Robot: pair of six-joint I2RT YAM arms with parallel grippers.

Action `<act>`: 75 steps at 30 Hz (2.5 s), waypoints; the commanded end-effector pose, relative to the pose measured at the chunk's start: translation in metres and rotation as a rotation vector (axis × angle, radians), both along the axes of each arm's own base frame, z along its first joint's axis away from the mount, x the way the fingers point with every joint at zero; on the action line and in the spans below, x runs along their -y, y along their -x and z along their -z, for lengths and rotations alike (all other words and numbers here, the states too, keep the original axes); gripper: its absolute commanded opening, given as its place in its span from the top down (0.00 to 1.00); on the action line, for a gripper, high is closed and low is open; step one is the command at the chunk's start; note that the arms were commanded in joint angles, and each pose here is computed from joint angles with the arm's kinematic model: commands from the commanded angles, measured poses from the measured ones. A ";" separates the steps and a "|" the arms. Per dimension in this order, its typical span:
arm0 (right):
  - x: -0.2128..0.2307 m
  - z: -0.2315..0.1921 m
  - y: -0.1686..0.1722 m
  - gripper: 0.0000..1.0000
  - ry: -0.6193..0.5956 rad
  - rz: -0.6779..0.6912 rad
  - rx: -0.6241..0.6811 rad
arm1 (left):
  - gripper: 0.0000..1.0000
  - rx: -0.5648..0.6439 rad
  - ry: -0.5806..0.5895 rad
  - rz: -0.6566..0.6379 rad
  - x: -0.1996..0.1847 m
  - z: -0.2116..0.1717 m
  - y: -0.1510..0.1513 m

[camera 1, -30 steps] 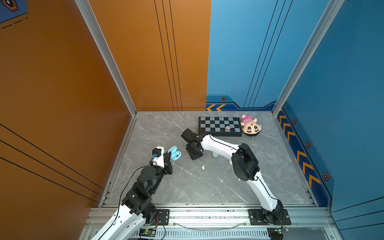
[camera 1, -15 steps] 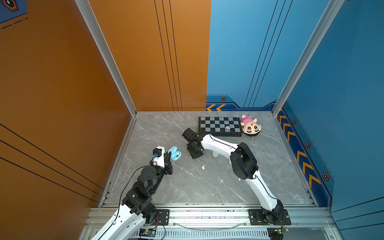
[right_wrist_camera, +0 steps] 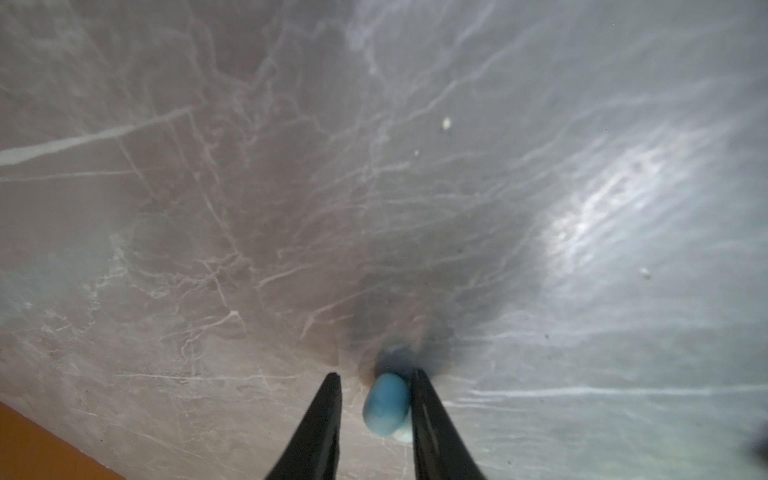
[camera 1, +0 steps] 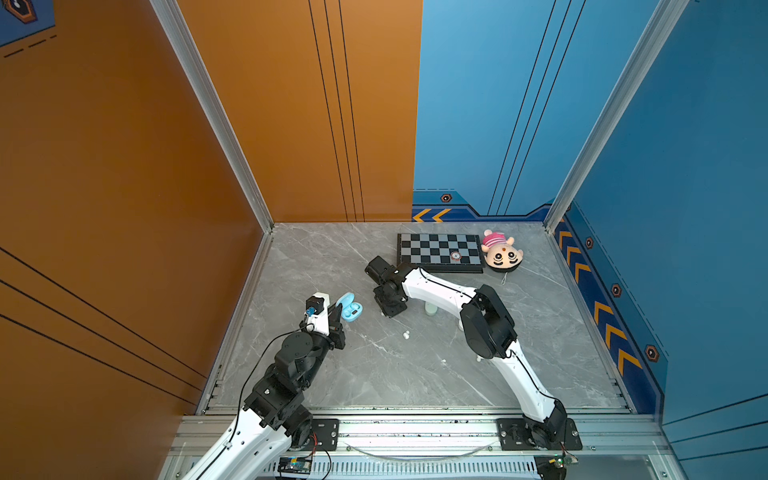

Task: Insert the wireless bluetooth earbuds into the charging case
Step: 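Lower the right gripper onto the light blue earbud and close on it, then carry the earbud with the right gripper to the case in the left gripper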

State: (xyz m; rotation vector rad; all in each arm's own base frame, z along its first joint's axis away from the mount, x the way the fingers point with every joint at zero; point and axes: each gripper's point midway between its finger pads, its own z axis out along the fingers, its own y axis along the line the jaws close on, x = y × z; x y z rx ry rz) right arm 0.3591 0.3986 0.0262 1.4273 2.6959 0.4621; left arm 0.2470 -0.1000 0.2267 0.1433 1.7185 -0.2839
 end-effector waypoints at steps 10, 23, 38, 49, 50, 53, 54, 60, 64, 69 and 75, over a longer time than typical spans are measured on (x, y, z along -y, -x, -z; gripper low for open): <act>0.038 0.047 0.026 0.77 0.152 -0.076 -0.088 | 1.00 -0.005 -0.023 -0.012 -0.004 0.006 0.000; 0.041 0.023 0.009 0.91 0.170 -0.182 0.008 | 1.00 -0.008 -0.027 0.009 0.000 0.004 -0.001; 0.083 -0.107 -0.012 0.94 0.148 -0.642 0.317 | 1.00 -0.042 0.143 0.181 0.046 -0.011 -0.026; 0.116 -0.230 0.034 0.92 -0.197 -0.906 0.596 | 1.00 -0.030 0.142 0.434 0.118 -0.042 -0.050; 0.118 -0.242 0.040 0.92 -0.224 -0.922 0.628 | 1.00 -0.019 0.133 0.457 0.125 -0.047 -0.050; 0.119 -0.271 0.058 0.91 -0.296 -0.976 0.704 | 1.00 -0.009 0.128 0.492 0.139 -0.058 -0.053; 0.118 -0.280 0.065 0.91 -0.322 -0.996 0.726 | 1.00 -0.002 0.129 0.498 0.143 -0.063 -0.055; 0.120 -0.312 0.092 0.90 -0.391 -1.053 0.824 | 1.00 0.034 0.125 0.513 0.162 -0.085 -0.061; 0.118 -0.324 0.099 0.89 -0.418 -1.044 0.881 | 1.00 0.047 0.128 0.543 0.175 -0.095 -0.058; 0.109 -0.326 0.100 0.88 -0.446 -1.042 0.908 | 1.00 0.062 0.127 0.565 0.185 -0.102 -0.053; 0.100 -0.324 0.097 0.88 -0.445 -1.052 0.912 | 1.00 0.075 0.132 0.566 0.187 -0.108 -0.050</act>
